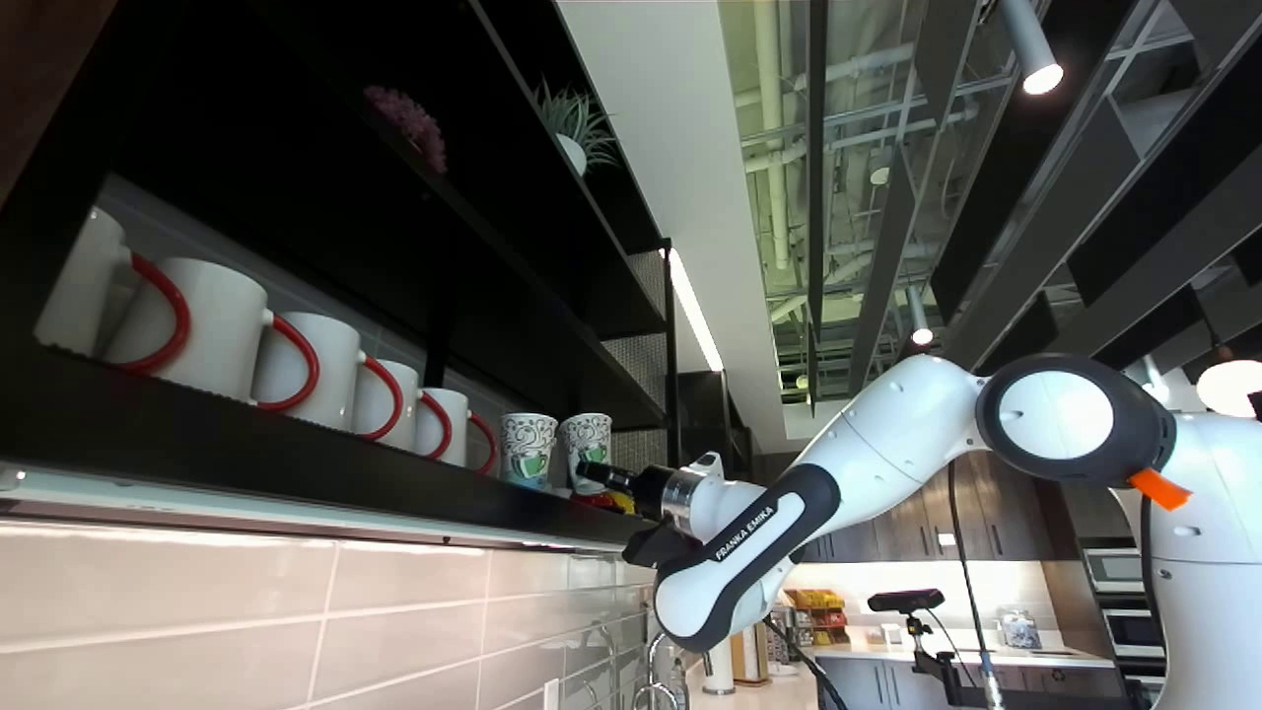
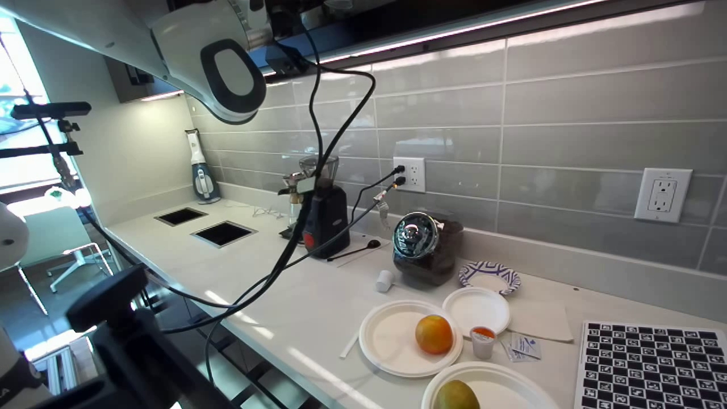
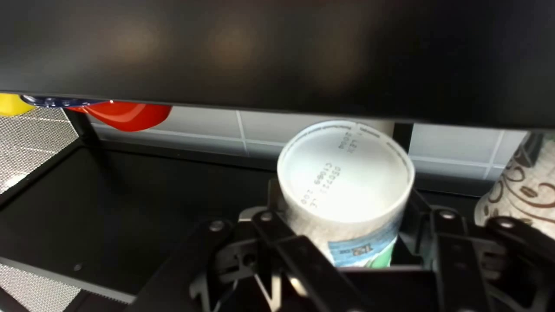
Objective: Pick up the two cups from the counter and put them on the shelf
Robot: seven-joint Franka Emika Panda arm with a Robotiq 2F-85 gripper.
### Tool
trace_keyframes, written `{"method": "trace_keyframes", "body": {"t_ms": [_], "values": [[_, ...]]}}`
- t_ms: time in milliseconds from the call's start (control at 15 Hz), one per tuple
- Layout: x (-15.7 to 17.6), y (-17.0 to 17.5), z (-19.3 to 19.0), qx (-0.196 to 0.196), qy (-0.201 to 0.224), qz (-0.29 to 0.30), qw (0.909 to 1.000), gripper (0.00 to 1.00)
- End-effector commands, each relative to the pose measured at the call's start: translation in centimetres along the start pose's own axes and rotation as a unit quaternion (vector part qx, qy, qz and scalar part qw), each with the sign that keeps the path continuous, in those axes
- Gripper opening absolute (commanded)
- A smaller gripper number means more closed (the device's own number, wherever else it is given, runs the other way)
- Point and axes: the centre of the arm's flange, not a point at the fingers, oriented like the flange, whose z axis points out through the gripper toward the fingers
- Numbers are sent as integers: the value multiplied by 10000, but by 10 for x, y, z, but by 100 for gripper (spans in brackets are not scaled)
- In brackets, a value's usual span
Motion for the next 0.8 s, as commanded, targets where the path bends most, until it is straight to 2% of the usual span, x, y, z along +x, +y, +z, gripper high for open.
{"method": "trace_keyframes", "body": {"t_ms": [0,733], "values": [[-14,13,33,53,81,-142,9999,37],[-23,22,51,48,-98,47,9999,37]]}}
